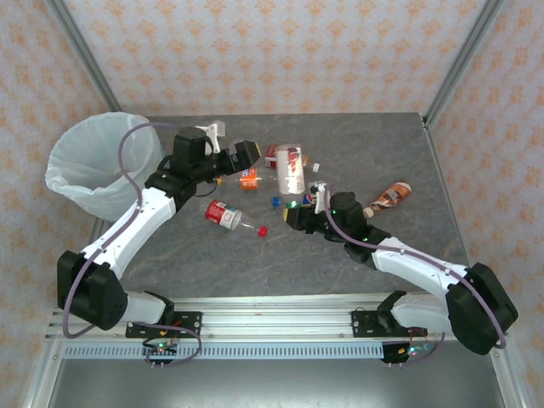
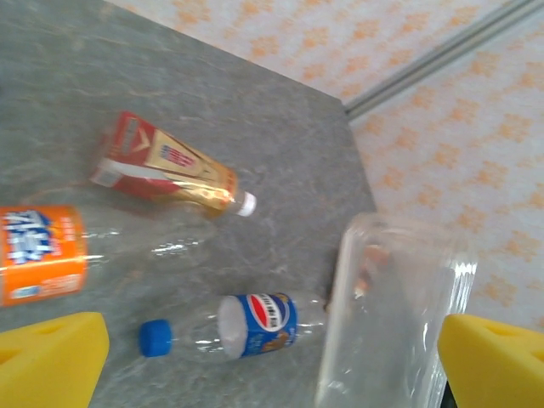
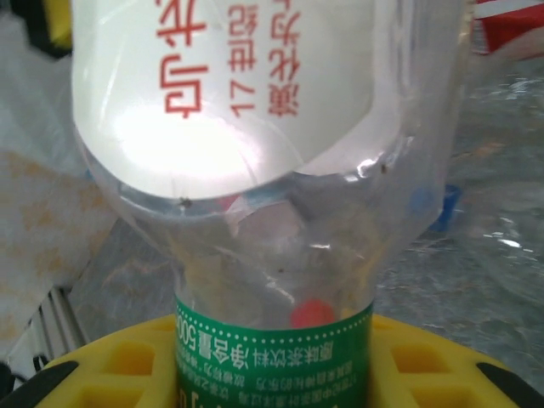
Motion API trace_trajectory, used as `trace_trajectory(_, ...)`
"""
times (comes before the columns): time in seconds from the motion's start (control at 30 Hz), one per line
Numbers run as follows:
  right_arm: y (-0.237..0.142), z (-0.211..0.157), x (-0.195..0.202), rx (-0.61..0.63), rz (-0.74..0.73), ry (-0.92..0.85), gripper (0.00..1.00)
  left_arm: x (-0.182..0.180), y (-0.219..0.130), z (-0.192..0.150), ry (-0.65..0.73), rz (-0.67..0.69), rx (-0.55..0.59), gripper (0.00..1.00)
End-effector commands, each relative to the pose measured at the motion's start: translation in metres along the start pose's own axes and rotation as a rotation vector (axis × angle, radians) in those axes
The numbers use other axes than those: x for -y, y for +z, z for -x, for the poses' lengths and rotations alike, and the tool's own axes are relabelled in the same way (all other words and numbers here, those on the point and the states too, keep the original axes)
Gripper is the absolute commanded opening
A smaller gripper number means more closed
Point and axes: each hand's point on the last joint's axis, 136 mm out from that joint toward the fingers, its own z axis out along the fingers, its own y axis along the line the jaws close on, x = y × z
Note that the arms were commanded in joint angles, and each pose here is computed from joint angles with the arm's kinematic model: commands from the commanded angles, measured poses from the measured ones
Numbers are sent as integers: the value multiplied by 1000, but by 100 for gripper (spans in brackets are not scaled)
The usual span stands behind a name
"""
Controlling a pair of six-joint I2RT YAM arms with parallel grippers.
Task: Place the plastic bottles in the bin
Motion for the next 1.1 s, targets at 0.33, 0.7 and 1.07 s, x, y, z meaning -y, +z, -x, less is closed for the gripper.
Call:
trace_trajectory(0.33, 20, 26, -29, 84, 34, -153, 0, 51, 14, -14, 62, -126, 2, 100)
trace_trajectory(0.7, 18, 30, -57, 91, 159, -205, 0, 34, 24, -20, 101, -25, -11, 100)
trace_trajectory(1.07, 20, 32, -57, 95, 156, -194, 1, 42, 25, -21, 131, -70, -23, 76)
